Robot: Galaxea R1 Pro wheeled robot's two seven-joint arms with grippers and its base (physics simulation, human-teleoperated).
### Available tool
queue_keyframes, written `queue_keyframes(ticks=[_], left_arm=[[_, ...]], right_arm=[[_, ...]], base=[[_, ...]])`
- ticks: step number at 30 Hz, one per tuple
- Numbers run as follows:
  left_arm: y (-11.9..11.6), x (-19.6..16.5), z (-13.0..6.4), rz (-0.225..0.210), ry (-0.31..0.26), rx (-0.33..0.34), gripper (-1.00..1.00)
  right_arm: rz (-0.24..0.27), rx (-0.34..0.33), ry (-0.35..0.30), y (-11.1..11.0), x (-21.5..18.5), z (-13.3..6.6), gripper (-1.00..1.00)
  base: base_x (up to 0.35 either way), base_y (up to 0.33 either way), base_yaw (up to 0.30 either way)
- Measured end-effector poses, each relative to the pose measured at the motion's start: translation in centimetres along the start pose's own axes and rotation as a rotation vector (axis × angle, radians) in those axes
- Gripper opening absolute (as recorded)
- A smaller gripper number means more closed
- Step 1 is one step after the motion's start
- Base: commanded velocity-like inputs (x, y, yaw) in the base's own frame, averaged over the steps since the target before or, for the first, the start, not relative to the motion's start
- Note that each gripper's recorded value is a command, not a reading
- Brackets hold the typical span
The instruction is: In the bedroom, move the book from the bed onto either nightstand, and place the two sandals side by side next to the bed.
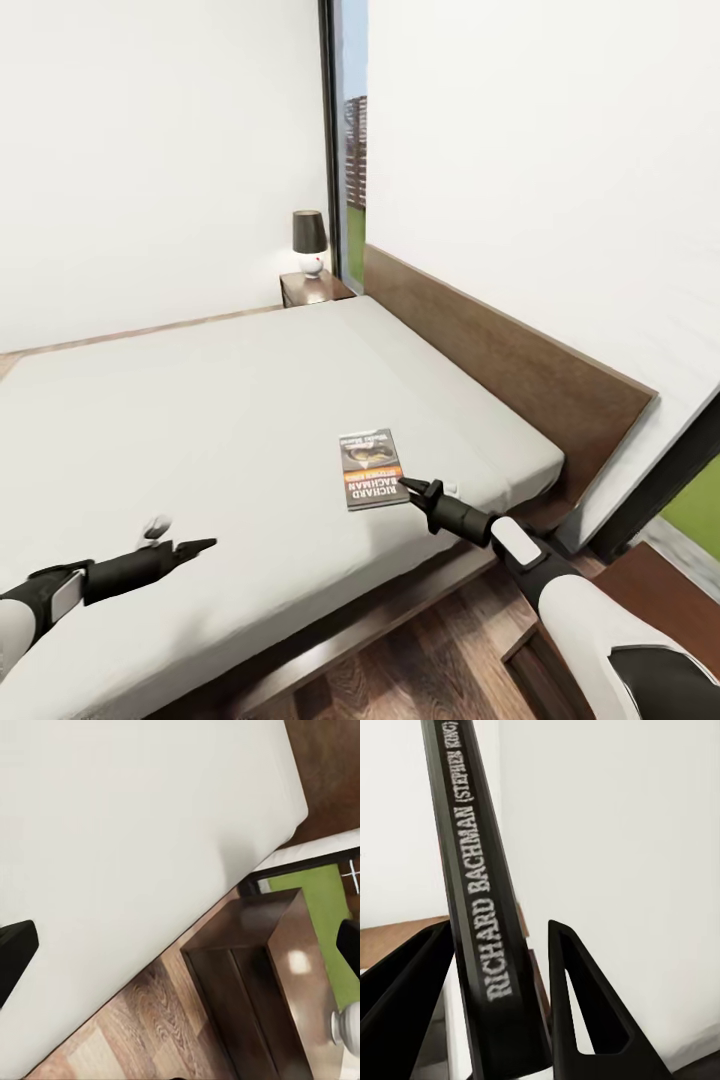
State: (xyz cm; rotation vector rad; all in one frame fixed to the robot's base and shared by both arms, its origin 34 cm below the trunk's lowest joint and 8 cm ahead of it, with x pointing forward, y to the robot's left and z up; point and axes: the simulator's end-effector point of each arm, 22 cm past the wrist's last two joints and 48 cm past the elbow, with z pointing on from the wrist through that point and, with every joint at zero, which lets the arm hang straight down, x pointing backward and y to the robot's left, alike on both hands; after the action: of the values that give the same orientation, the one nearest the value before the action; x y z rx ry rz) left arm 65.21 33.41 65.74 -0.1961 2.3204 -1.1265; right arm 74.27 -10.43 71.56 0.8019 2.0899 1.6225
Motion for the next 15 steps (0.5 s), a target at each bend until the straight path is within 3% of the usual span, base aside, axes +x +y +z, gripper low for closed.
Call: queue_keyframes(ticks=[15], left_arm=[[0.7,-0.08,0.15,-0.001,-0.007,-0.045,1.0]], right_arm=[[-0.01,-0.009,-0.001,0.65,-0.06,-0.06,-1.0]], base=[[0.0,0.0,0.009]])
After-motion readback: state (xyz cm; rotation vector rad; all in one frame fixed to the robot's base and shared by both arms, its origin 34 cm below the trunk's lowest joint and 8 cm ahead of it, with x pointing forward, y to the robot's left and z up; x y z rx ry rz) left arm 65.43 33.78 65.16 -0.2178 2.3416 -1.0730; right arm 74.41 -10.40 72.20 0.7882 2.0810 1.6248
